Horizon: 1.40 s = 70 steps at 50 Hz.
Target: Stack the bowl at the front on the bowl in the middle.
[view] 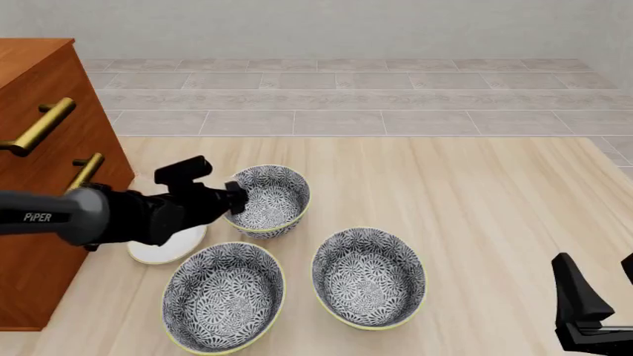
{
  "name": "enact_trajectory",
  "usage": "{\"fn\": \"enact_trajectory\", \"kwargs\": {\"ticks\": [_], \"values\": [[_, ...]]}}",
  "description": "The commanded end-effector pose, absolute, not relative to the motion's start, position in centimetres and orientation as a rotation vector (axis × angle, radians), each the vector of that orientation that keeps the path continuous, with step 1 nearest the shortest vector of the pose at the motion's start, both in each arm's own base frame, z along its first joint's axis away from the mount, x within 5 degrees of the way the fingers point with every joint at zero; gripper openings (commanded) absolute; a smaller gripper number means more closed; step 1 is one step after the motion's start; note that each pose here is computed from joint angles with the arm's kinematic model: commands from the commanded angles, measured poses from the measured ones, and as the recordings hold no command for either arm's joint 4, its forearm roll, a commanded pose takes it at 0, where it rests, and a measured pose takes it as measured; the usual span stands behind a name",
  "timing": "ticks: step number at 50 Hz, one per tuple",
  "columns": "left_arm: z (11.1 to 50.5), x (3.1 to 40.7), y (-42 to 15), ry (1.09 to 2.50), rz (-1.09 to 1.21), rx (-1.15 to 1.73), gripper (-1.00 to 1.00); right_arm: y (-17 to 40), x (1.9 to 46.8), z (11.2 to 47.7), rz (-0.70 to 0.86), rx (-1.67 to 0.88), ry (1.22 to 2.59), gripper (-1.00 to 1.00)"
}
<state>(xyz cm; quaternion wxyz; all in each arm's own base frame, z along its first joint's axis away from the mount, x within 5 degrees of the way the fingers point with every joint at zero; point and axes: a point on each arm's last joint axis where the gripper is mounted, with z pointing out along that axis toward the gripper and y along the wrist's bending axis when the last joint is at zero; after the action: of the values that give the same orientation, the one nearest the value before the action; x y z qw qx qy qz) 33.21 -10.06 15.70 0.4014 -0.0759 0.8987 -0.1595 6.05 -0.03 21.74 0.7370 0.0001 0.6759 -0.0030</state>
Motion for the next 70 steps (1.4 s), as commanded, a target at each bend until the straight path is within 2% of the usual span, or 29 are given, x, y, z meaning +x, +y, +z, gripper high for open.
{"fn": "enact_trajectory", "kwargs": {"ticks": [1,35,36,59,70], "values": [[14.7,33.7,-10.4,2.286,-0.405,-0.198,1.0,0.0,6.1,21.7,-0.007,0.0,1.484,1.0],[12.9,34.1,-11.2,2.32,-0.42,-0.217,1.0,0.0,6.1,21.7,-0.007,0.0,1.484,1.0],[12.9,34.1,-11.2,2.319,-0.42,-0.215,-1.0,0.0,6.1,21.7,-0.007,0.0,1.484,1.0],[14.7,34.2,-9.9,2.274,-0.403,-0.226,-1.0,0.0,6.1,21.7,-0.006,0.001,1.485,1.0],[18.7,33.7,-10.1,2.202,-0.443,-0.224,-1.0,0.0,6.1,21.7,-0.007,0.0,1.484,1.0]]}}
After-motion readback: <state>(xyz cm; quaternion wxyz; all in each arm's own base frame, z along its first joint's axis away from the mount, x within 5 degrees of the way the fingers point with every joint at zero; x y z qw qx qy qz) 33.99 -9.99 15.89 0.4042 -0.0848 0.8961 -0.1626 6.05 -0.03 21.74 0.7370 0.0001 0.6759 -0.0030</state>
